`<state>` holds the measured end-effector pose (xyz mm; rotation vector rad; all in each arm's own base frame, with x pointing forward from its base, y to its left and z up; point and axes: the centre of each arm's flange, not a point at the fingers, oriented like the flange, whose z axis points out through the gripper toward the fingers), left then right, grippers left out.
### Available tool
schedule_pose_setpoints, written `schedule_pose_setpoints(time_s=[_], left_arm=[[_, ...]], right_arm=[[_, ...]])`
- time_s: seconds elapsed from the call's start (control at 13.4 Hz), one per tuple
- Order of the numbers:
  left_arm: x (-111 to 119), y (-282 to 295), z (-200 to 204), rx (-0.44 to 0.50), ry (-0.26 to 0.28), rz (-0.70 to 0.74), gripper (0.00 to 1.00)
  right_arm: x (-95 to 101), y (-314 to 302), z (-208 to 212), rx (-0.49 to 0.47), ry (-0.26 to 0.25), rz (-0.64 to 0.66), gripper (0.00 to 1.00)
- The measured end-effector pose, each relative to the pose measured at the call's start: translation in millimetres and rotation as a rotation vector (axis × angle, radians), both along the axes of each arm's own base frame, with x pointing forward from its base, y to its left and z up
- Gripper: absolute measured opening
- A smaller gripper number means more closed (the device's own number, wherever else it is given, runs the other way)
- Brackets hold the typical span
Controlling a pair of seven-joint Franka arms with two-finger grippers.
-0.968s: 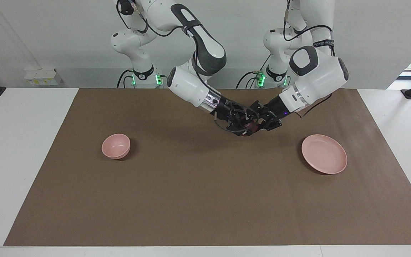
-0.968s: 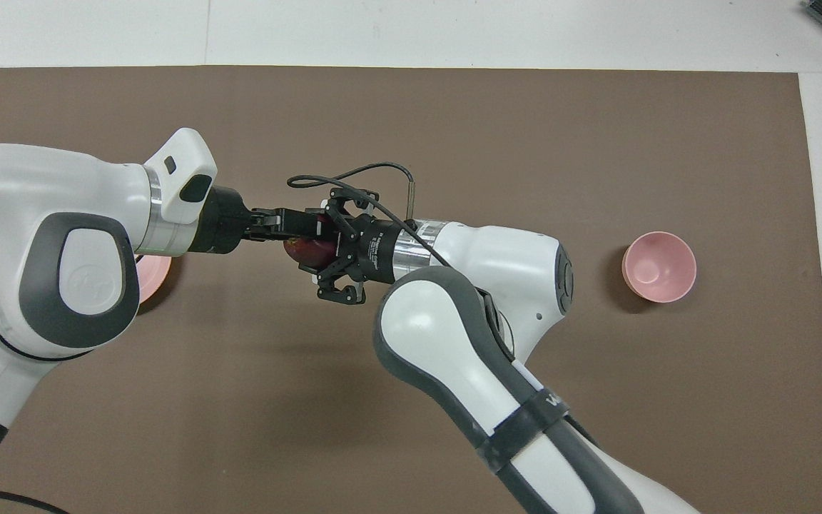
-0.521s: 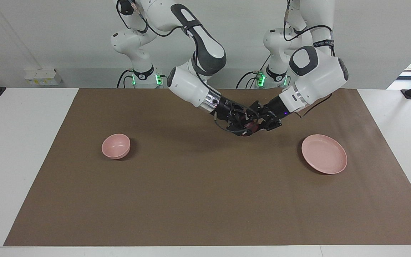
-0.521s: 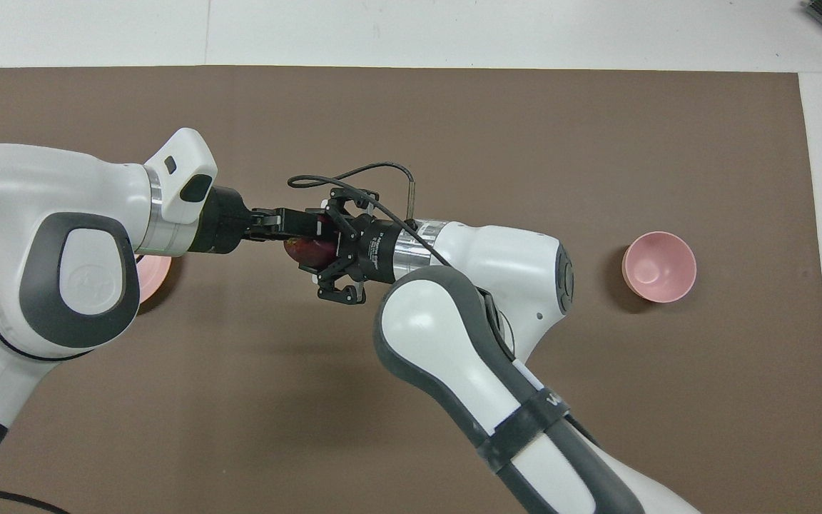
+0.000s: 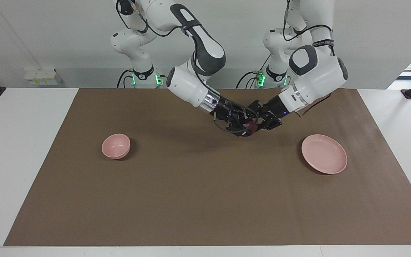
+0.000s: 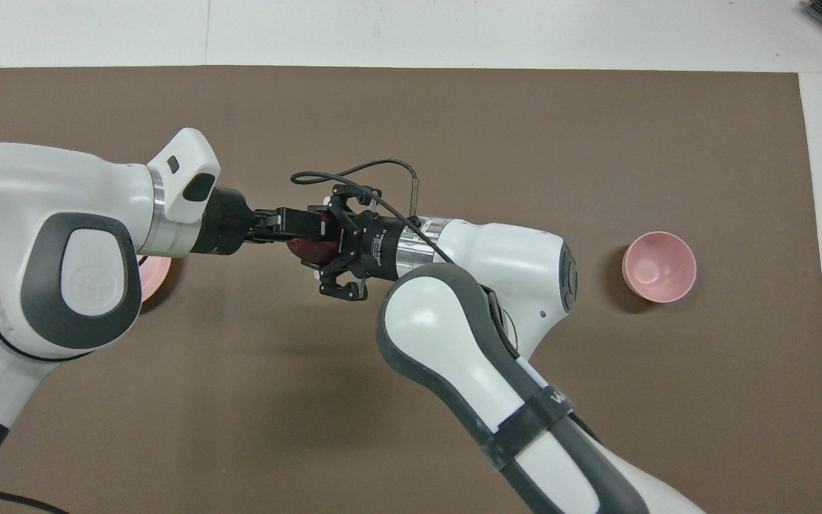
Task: Move apple from plate to bowl
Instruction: 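Close the right gripper on the apple held by the left gripper, then open the left gripper and pull it back from the apple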
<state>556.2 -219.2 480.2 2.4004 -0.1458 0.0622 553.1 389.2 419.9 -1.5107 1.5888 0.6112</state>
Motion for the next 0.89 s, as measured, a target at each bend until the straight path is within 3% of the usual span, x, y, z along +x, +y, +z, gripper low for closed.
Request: schedule_pose_setpoints(time_s=[0.22, 0.67, 0.89], left_arm=[[-1.5, -0.4, 2.7, -0.001, 0.004, -0.004, 1.0], [-8.2, 18.5, 23.3, 0.072, -0.018, -0.04, 1.0], [-1.6, 43.7, 42.6, 0.159, -0.069, -0.047, 1.0]], right_arm=[[1.3, -1.9, 0.1, -0.001, -0.001, -0.004, 0.74], [1.7, -2.5, 0.0, -0.003, -0.005, -0.002, 0.74], [2.6, -6.3, -3.7, -0.021, -0.038, 0.019, 0.74]])
